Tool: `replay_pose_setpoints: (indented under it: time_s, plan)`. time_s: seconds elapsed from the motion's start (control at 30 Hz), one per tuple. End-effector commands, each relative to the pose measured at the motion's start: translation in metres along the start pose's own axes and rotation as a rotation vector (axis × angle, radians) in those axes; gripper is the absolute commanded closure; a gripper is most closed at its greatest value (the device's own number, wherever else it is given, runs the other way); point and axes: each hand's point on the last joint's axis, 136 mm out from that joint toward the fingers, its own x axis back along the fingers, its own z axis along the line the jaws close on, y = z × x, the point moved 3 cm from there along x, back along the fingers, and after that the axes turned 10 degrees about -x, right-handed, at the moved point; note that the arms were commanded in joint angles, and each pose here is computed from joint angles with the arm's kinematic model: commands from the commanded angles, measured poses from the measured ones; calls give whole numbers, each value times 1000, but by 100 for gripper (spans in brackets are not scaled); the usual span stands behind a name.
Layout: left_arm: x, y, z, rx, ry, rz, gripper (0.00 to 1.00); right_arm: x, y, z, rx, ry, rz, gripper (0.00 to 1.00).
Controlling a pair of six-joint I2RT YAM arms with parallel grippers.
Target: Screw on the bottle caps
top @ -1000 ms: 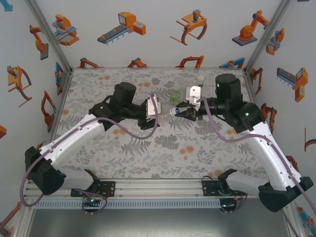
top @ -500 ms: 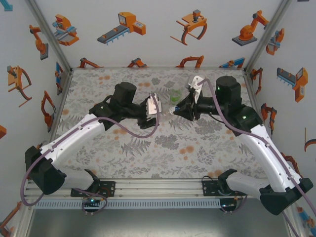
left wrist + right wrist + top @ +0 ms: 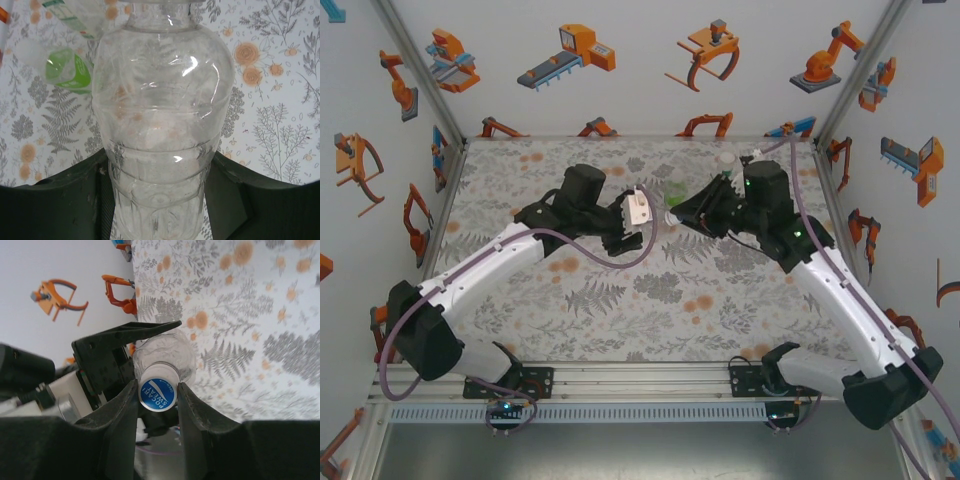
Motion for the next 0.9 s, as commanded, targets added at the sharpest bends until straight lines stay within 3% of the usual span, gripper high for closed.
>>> replay_pose_setpoints:
  time_s: [0.0,0.2,0.3,0.47,0.63,0.8,0.87]
  plan:
    - [12,48,17,-92,53,-169,100,-11,-17,-18,-212,-90,90,93]
    - [11,49,15,-100,31,-177,100,-5,-13,-16,-144,-127,64,87]
    - [9,48,14,-96,22,-176,100,-2,-9,-5,-62,-109,55,78]
    - [8,46,10,-101,2,-173,100,16,-2,19,95,-58,-3,51]
    - [8,44,9,-107,-6,-160,100,32,4,38,202,16,-64,39]
    - [12,44,6,-116,-15,-151,100,47,6,55,432,65,-110,25]
    - [14,43,4,-117,-18,-143,100,53,9,60,540,70,-141,24]
